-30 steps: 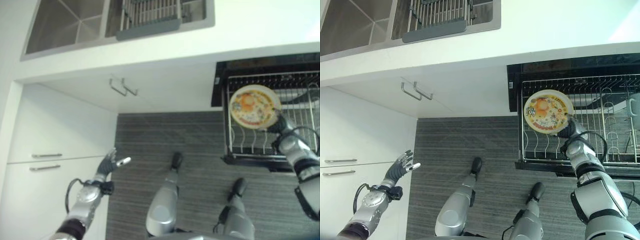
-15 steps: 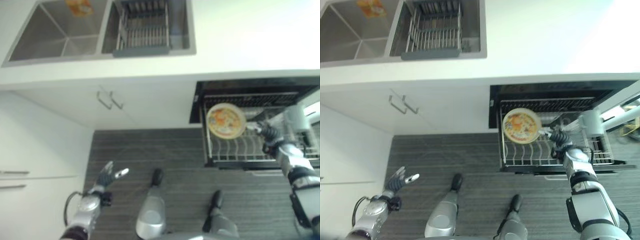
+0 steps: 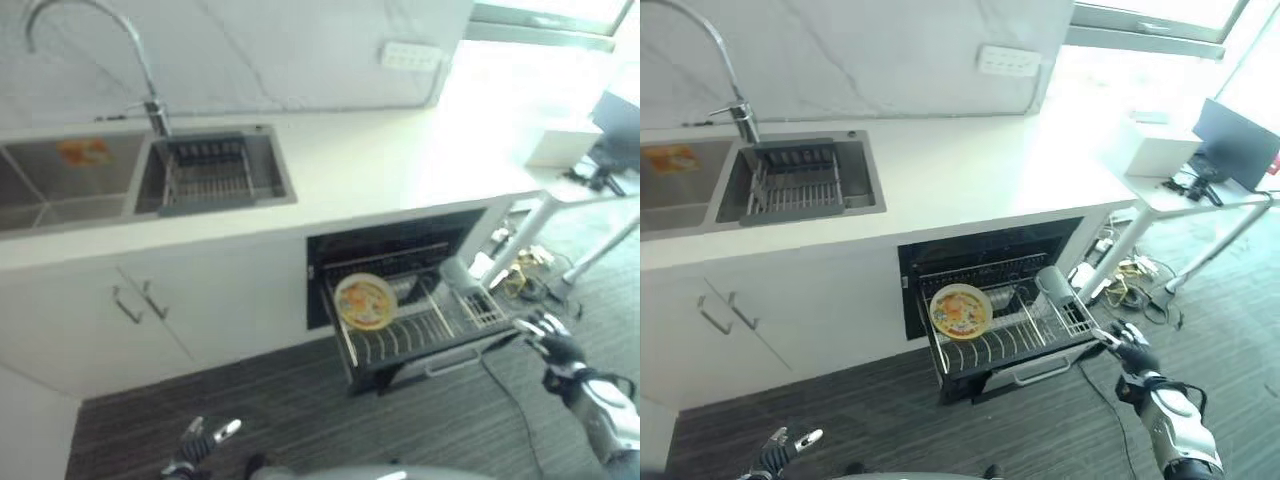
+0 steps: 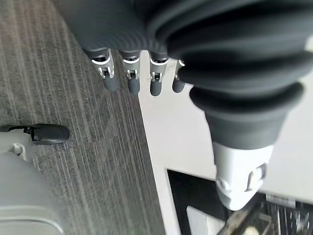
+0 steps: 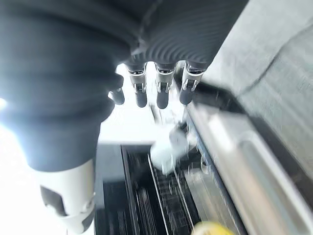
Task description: Place the dishes in the dishwasher.
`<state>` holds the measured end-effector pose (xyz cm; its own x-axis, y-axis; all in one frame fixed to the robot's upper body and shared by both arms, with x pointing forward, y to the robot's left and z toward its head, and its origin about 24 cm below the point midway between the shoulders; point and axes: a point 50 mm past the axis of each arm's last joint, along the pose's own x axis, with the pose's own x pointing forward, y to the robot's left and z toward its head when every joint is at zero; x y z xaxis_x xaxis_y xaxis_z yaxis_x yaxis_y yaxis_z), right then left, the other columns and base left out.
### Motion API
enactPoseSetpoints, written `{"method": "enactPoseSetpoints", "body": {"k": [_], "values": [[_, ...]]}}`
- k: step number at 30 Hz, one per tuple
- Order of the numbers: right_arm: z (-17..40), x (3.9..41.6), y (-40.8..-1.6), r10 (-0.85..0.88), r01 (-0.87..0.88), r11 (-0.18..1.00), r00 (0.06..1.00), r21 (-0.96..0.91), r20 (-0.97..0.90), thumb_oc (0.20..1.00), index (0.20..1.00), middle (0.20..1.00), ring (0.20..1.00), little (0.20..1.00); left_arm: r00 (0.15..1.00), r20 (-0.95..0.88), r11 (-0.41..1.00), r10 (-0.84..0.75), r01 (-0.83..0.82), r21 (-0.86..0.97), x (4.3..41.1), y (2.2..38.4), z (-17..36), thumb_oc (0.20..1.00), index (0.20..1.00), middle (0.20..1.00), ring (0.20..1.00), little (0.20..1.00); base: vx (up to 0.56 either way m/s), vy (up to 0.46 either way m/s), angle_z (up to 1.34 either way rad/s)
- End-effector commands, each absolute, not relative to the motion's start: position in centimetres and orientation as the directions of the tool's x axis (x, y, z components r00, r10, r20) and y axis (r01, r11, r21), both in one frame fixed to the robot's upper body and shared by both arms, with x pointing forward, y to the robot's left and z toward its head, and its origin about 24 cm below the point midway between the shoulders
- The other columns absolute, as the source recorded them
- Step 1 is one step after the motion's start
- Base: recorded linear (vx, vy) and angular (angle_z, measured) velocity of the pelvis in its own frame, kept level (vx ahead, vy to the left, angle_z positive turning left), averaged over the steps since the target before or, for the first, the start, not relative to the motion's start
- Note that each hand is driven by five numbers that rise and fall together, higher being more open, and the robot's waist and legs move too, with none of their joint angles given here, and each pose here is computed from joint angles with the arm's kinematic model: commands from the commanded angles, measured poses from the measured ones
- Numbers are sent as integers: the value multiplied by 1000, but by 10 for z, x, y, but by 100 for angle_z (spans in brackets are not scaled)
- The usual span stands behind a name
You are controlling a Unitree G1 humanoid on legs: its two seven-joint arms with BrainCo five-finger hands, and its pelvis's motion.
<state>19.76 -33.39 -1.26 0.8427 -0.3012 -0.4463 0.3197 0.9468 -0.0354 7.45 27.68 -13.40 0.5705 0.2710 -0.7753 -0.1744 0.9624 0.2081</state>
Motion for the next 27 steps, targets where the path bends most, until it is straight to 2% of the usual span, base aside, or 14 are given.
{"method": "enactPoseSetpoints", "body": {"k": [1, 4, 7, 13, 20, 27], "values": [[33, 231, -342, -381, 381, 923, 896, -46, -227, 1000, 1000, 1000, 1000, 1000, 638, -708, 953, 302, -176, 247, 102, 286, -124, 1000, 1000, 1000, 1000, 1000, 28, 23, -14], [17, 213, -349, -510, 530, 848, 814, -1, -277, 1000, 1000, 1000, 1000, 1000, 629, -720, 956, 293, -169, 241, 99, 278, -128, 1000, 1000, 1000, 1000, 1000, 10, 20, -22], [-13, 201, -344, -526, 591, 806, 747, 43, -406, 1000, 1000, 1000, 1000, 1000, 619, -730, 957, 289, -162, 242, 97, 275, -131, 1000, 1000, 1000, 1000, 1000, 1, 6, -1], [-67, 188, -313, -409, 616, 772, 671, 157, -619, 1000, 1000, 1000, 1000, 1000, 606, -743, 957, 285, -132, 260, 102, 277, -131, 1000, 1000, 1000, 1000, 1000, 4, -17, 2], [-96, 183, -296, -317, 690, 664, 608, 287, -728, 1000, 1000, 1000, 1000, 1000, 581, -768, 960, 269, -93, 265, 97, 276, -135, 1000, 1000, 1000, 1000, 1000, 35, -22, 4], [-107, 182, -289, -294, 723, 624, 570, 298, -767, 1000, 1000, 1000, 1000, 1000, 583, -772, 962, 253, -69, 263, 97, 279, -133, 1000, 1000, 1000, 1000, 1000, 62, -29, 14]]}}
